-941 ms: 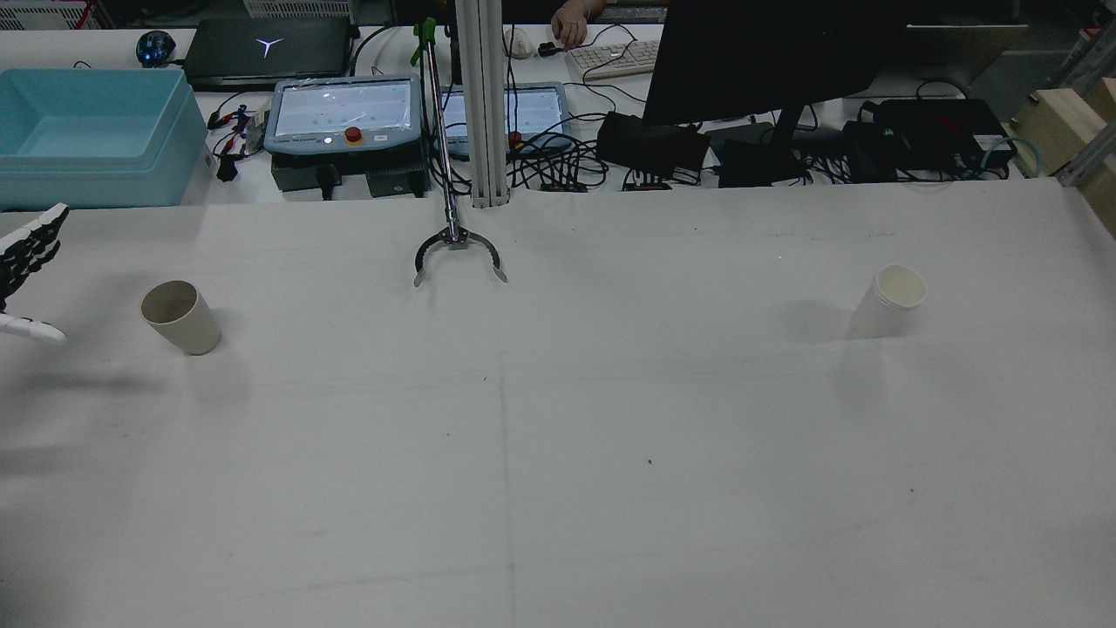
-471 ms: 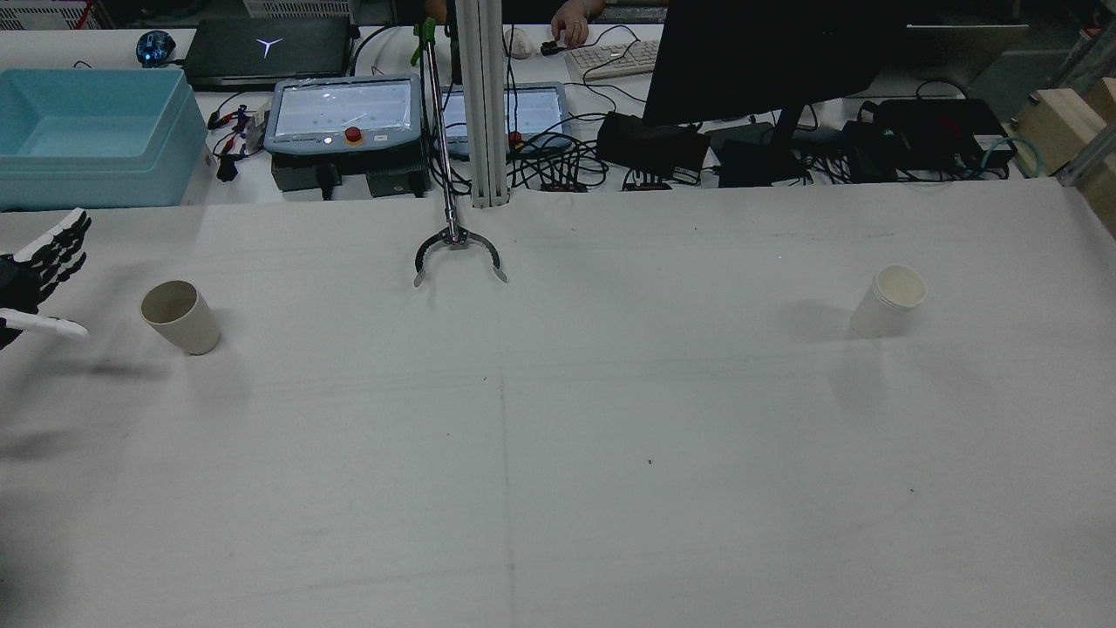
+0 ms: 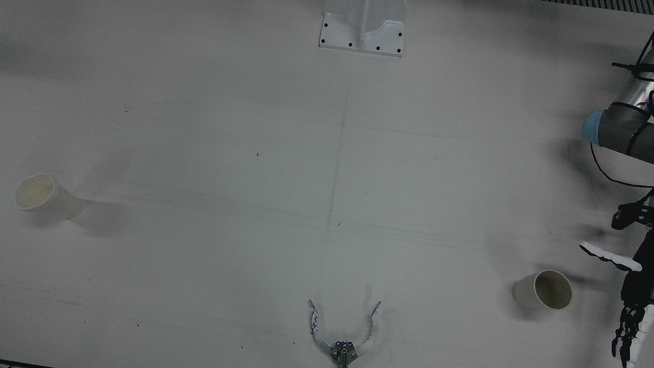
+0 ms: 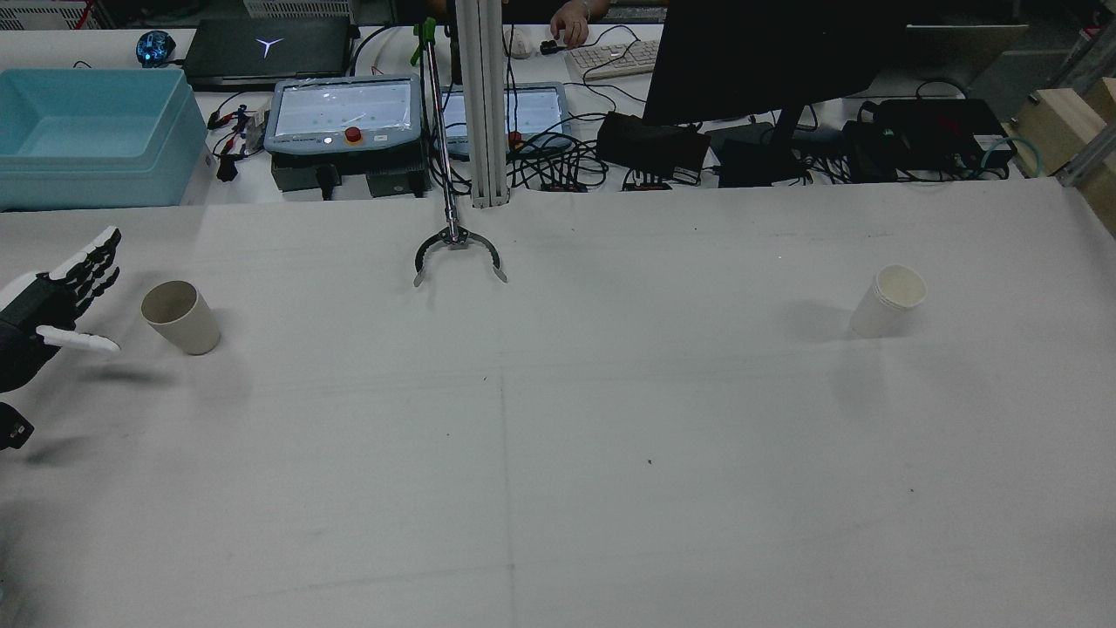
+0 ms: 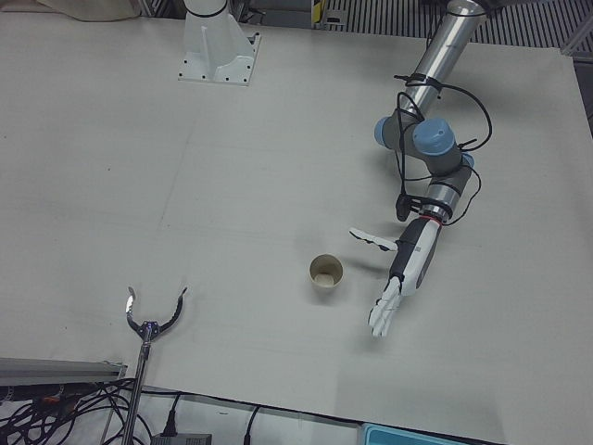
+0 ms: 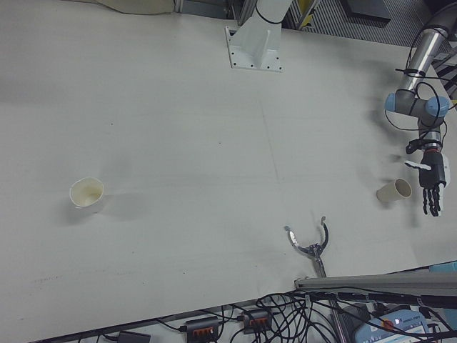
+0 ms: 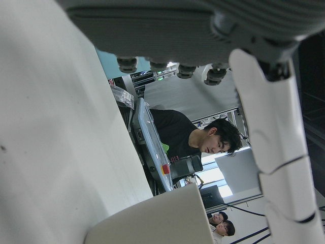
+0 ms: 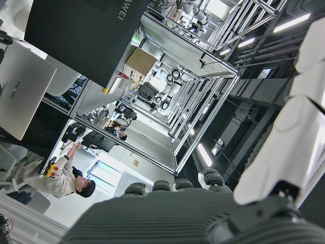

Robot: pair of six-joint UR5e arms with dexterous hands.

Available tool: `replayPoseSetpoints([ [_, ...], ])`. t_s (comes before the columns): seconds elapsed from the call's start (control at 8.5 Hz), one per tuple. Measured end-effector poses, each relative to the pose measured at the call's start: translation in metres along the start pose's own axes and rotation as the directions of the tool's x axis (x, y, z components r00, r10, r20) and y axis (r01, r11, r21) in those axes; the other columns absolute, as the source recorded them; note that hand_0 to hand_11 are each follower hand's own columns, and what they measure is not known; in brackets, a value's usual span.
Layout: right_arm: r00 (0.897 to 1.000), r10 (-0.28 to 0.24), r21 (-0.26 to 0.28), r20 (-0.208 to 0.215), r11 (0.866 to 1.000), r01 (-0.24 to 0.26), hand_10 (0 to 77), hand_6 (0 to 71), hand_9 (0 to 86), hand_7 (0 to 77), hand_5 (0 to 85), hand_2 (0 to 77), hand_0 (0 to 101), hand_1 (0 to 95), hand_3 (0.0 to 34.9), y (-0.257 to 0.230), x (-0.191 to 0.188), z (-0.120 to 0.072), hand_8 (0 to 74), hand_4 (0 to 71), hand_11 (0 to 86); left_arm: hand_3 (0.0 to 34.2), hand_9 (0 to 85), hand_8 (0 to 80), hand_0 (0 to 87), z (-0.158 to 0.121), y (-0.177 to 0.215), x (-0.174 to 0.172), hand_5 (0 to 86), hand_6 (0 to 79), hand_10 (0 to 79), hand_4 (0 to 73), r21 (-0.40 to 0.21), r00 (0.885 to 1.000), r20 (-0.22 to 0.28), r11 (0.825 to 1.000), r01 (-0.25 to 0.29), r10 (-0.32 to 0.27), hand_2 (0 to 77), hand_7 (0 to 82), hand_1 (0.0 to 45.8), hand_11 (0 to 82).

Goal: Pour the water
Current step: 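Reach the left hand toward the beige cup nearest it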

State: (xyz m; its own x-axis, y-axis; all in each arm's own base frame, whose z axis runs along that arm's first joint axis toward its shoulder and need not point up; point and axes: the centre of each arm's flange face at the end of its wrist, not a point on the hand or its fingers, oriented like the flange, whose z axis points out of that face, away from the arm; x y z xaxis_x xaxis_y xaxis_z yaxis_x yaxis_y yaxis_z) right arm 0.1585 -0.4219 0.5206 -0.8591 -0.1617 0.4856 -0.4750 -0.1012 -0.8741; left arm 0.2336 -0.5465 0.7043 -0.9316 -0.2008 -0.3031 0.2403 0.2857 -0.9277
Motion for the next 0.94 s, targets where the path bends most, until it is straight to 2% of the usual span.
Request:
replayPoseSetpoints([
  [0.12, 1.0, 0.002, -0.001, 0.007, 1.0, -0.002, 0.5, 0.5, 1.1, 1.6, 0.5, 11.4, 44, 12.0, 0.0, 0.0, -0.004, -0.001, 0.5, 4.9, 1.1, 7.2, 1.1, 0.0, 54.0, -0.002, 0.003, -0.015, 0.0, 0.5, 1.1, 12.0, 0.002, 1.0, 0.001, 1.0, 0.006, -0.006, 1.6, 5.4, 15.3, 4.4],
  [0.35, 1.0, 0.007, -0.008, 0.027, 1.0, -0.007, 0.5, 0.5, 1.1, 1.6, 0.5, 11.4, 44, 12.0, 0.0, 0.003, -0.014, -0.003, 0.5, 4.9, 1.1, 6.9, 1.1, 0.0, 53.7, -0.003, 0.013, -0.055, 0.0, 0.0, 1.1, 12.0, -0.008, 0.999, 0.039, 1.0, 0.017, -0.017, 2.2, 3.8, 13.6, 4.4],
  [0.47, 0.999, 0.009, -0.012, 0.038, 1.0, -0.009, 0.5, 0.5, 1.1, 1.6, 0.5, 11.4, 44, 12.0, 0.0, 0.005, -0.019, -0.004, 0.5, 4.9, 1.1, 4.4, 1.1, 0.0, 53.8, 0.005, 0.019, -0.065, 0.0, 0.0, 0.5, 12.0, -0.012, 0.999, 0.046, 1.0, 0.021, -0.02, 1.6, 3.8, 13.6, 3.8],
  [0.59, 0.999, 0.01, -0.014, 0.046, 1.0, -0.01, 0.5, 0.5, 1.1, 1.6, 0.5, 11.4, 44, 12.0, 0.0, 0.006, -0.022, -0.005, 0.5, 4.9, 1.1, 5.1, 1.1, 0.0, 53.7, 0.011, 0.022, -0.067, 0.0, 0.0, 1.1, 12.0, -0.01, 0.999, 0.045, 1.0, 0.021, -0.021, 1.6, 4.4, 15.3, 4.9],
  [0.82, 0.999, 0.011, -0.015, 0.051, 1.0, -0.01, 0.5, 0.5, 1.1, 1.6, 1.6, 12.5, 44, 12.0, 0.0, 0.006, -0.025, -0.006, 0.5, 6.5, 1.1, 5.9, 1.1, 0.0, 53.8, 0.024, 0.021, -0.051, 0.0, 0.5, 2.2, 12.0, -0.002, 1.0, 0.02, 1.0, 0.014, -0.014, 1.6, 4.4, 15.3, 6.5],
  [0.94, 0.999, 0.011, -0.016, 0.051, 1.0, -0.01, 0.5, 0.5, 1.1, 1.6, 1.6, 12.5, 44, 11.5, 0.0, 0.006, -0.025, -0.006, 0.5, 6.5, 1.1, 6.4, 1.1, 0.0, 55.5, 0.028, 0.019, -0.04, 3.3, 0.0, 2.7, 13.1, 0.003, 1.0, 0.006, 1.0, 0.01, -0.01, 2.2, 6.0, 15.3, 7.1],
])
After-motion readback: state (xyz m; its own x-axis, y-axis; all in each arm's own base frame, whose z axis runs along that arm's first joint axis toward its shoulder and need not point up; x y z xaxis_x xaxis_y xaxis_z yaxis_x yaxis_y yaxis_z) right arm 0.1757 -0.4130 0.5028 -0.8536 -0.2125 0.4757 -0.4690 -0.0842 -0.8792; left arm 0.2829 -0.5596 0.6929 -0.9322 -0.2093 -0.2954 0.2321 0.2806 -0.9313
